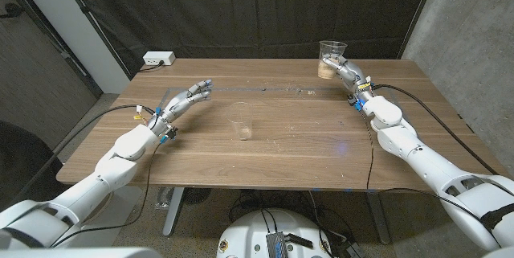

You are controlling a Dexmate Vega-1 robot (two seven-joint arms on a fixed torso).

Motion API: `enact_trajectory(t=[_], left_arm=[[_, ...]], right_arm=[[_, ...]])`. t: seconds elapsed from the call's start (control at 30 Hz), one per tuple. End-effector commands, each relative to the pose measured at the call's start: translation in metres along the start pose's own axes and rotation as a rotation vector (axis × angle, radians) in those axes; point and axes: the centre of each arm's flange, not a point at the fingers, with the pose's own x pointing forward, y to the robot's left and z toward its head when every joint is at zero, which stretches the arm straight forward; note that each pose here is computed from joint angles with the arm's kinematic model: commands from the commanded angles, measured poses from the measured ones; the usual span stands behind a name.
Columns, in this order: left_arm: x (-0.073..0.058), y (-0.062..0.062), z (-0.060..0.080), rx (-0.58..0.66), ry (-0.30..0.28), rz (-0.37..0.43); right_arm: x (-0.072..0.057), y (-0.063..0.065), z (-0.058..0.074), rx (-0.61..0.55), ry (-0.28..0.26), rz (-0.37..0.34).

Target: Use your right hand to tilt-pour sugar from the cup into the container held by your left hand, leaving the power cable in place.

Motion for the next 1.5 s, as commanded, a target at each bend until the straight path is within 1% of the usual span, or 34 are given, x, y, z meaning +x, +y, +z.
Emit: enact_trajectory(t=[0.03,0.2,0.3,0.37,0.5,0.6,0.7,0.87,1.07,1.1,1.27,1.3,1.4,1.5], left_arm=[[-0.023,0.007,-0.042,0.043,0.127,-0.059],[-0.019,0.012,-0.047,0.036,0.169,-0.077],[-0.019,0.013,-0.05,0.033,0.189,-0.082],[-0.019,0.012,-0.055,0.022,0.212,-0.08],[-0.017,0.006,-0.065,0.007,0.266,-0.068],[-0.013,0.002,-0.065,0.019,0.271,-0.074],[-0.008,-0.001,-0.061,0.062,0.255,-0.101],[-0.001,0.0,-0.053,0.088,0.222,-0.125],[0.004,-0.002,-0.036,0.137,0.131,-0.164],[0.005,-0.003,-0.031,0.15,0.109,-0.168],[0.004,-0.003,-0.027,0.155,0.08,-0.162],[0.003,-0.005,-0.022,0.158,0.054,-0.161],[0.003,-0.006,-0.015,0.162,0.008,-0.157],[0.002,-0.008,-0.011,0.168,-0.018,-0.145]], right_arm=[[-0.001,0.006,0.006,-0.042,-0.011,-0.027],[-0.006,0.003,0.019,-0.055,-0.018,-0.069],[-0.006,-0.003,0.028,-0.071,-0.022,-0.091],[-0.006,-0.007,0.033,-0.078,-0.029,-0.105],[-0.004,-0.013,0.035,-0.094,-0.034,-0.123],[-0.001,-0.015,0.034,-0.101,-0.031,-0.126],[0.002,-0.018,0.034,-0.104,-0.032,-0.125],[0.01,-0.025,0.036,-0.11,-0.037,-0.121],[0.014,-0.032,0.033,-0.1,-0.032,-0.112],[0.014,-0.033,0.031,-0.098,-0.027,-0.11],[0.014,-0.036,0.028,-0.089,-0.028,-0.112],[0.014,-0.037,0.027,-0.085,-0.029,-0.116],[0.013,-0.039,0.027,-0.085,-0.033,-0.116],[0.012,-0.041,0.027,-0.087,-0.034,-0.117]])
